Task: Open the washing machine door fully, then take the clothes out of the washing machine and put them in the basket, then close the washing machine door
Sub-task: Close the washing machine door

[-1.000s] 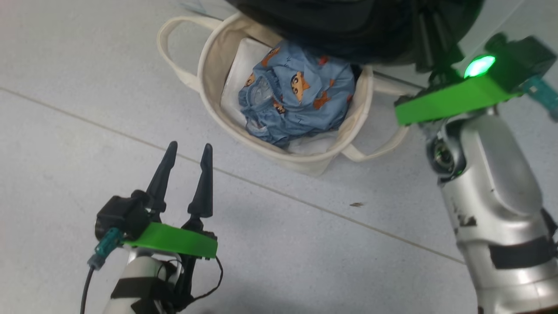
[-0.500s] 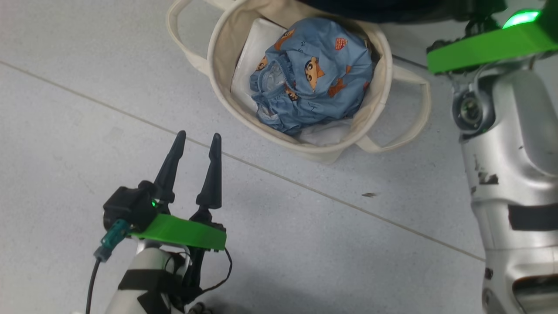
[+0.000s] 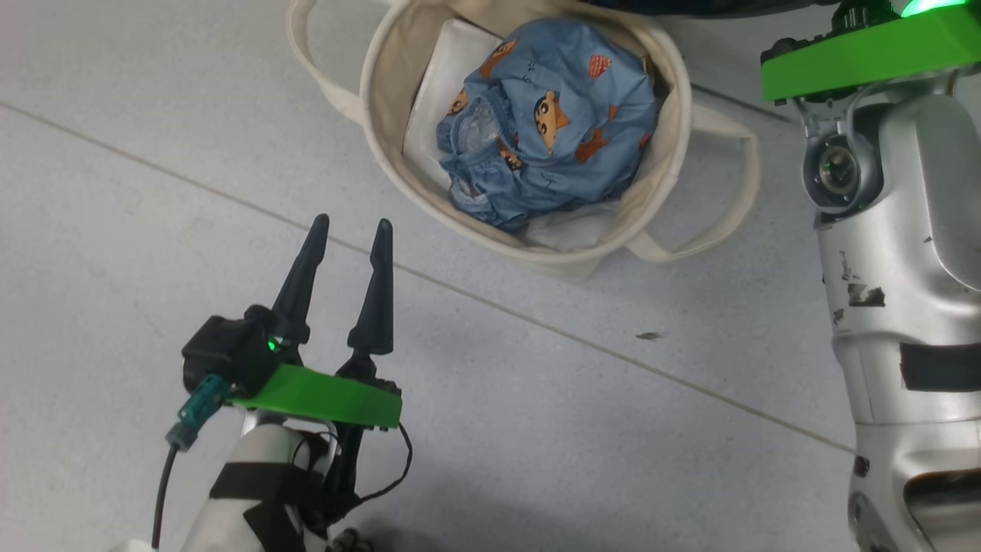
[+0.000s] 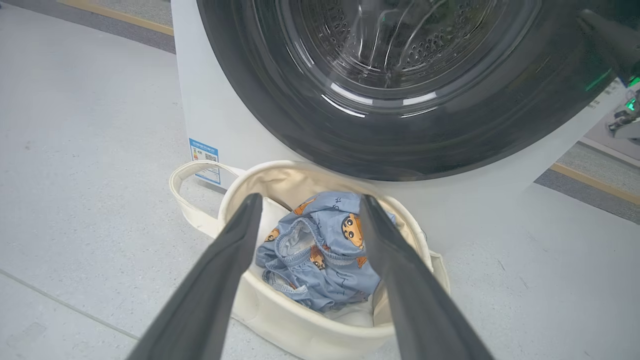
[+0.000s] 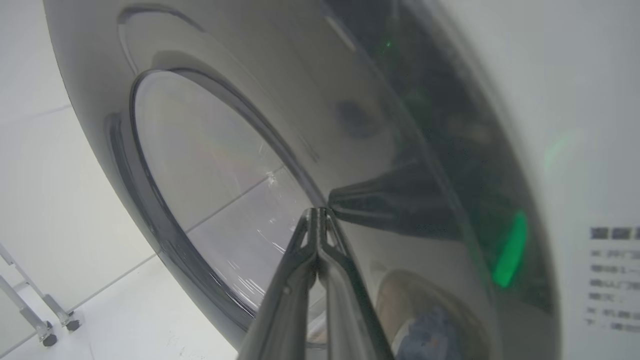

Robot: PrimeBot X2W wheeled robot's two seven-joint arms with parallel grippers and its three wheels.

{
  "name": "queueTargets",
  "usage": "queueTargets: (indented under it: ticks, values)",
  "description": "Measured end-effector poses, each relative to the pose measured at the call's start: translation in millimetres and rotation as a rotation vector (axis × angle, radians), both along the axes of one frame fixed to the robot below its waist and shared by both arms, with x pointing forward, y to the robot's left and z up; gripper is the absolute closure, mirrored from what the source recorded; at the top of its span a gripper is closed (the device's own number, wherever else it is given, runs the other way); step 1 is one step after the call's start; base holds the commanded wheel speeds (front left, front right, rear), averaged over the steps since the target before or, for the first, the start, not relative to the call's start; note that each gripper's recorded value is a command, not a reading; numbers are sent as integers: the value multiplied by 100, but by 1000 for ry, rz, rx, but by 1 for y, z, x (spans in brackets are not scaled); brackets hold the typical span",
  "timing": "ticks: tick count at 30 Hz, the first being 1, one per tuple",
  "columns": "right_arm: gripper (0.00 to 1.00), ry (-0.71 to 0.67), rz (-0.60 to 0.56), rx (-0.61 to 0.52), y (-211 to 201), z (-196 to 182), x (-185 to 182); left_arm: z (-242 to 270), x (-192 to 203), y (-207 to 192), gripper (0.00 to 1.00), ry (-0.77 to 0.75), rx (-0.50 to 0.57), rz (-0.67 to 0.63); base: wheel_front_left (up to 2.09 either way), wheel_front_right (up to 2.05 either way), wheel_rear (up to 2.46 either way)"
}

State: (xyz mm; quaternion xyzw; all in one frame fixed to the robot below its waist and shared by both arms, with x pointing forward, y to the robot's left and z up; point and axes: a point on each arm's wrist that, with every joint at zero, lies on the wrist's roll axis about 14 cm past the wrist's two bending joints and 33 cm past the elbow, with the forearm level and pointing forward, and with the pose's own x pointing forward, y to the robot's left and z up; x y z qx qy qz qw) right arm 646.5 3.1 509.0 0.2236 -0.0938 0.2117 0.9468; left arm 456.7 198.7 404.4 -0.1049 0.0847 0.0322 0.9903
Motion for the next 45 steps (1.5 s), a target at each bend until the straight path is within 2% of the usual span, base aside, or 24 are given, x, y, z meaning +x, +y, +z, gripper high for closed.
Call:
queueTargets:
  ticks: [7, 12, 16, 20, 27, 28, 29, 30, 35, 40, 45]
  values:
    - [100, -44, 31, -11, 2, 25, -24, 18, 0, -3, 0, -43, -10, -5, 0, 0, 0]
    - [100, -47, 104, -72, 16, 29, -67, 35, -5, -5, 0, -80, -28, -14, 0, 0, 0]
    - [100, -112, 160, -123, 24, 50, -104, 50, -10, -4, 0, -112, -57, 5, 0, 0, 0]
    - [100, -145, 144, -161, 7, 63, -131, 54, -20, -8, 0, -115, -71, 1, 0, 0, 0]
    - [100, -107, 41, -187, -41, 58, -171, 63, -28, -22, 0, -138, -85, -42, 0, 0, 0]
    - [85, -93, 13, -191, -51, 54, -174, 64, -29, -27, 0, -141, -91, -57, 0, 0, 0]
    - [11, -78, -14, -195, -62, 51, -177, 65, -29, -30, 0, -144, -94, -69, 0, 0, 0]
    - [0, -63, -39, -199, -71, 47, -181, 66, -30, -34, 0, -147, -96, -81, 0, 0, 0]
    - [0, -20, -152, -224, -110, 37, -199, 70, -32, -41, 0, -160, -102, -103, 0, 0, 0]
    - [0, -4, -307, -205, -157, 40, -208, 73, -33, -49, 0, -173, -45, -146, 0, 0, 0]
    - [0, 29, -382, -226, -182, 30, -220, 77, -32, -52, 0, -184, -1, -161, 0, 0, 0]
